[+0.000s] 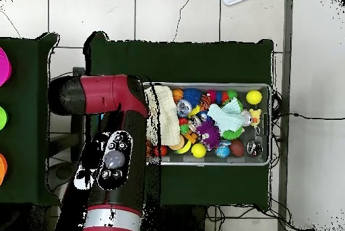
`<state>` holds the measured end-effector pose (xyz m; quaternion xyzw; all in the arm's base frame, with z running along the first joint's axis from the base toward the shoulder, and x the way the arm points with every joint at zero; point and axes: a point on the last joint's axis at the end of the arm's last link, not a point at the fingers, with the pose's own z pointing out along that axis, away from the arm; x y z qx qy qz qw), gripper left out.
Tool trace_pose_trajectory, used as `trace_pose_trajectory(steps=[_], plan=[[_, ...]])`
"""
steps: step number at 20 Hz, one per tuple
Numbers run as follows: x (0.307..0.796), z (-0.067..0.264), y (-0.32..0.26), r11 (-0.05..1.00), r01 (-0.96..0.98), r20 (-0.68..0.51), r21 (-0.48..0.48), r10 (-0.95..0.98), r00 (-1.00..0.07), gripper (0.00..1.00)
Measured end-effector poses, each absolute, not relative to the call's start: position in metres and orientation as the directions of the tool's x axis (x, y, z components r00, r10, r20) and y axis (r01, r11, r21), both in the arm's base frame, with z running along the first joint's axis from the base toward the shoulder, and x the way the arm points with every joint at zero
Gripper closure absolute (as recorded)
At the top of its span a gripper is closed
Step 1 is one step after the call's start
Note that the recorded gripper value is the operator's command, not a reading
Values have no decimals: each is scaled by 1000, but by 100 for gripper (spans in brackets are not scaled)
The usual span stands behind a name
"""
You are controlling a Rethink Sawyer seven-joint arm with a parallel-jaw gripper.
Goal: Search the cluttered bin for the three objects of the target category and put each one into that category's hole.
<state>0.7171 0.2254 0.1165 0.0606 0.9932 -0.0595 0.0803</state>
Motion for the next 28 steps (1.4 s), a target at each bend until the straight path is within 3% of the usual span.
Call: trace_pose_trajectory(steps=[12, 28], plan=[[719, 111, 224, 986, 129, -209, -102, 105, -972, 100], [696, 100, 217, 984, 137, -161, -114, 118, -980, 100]])
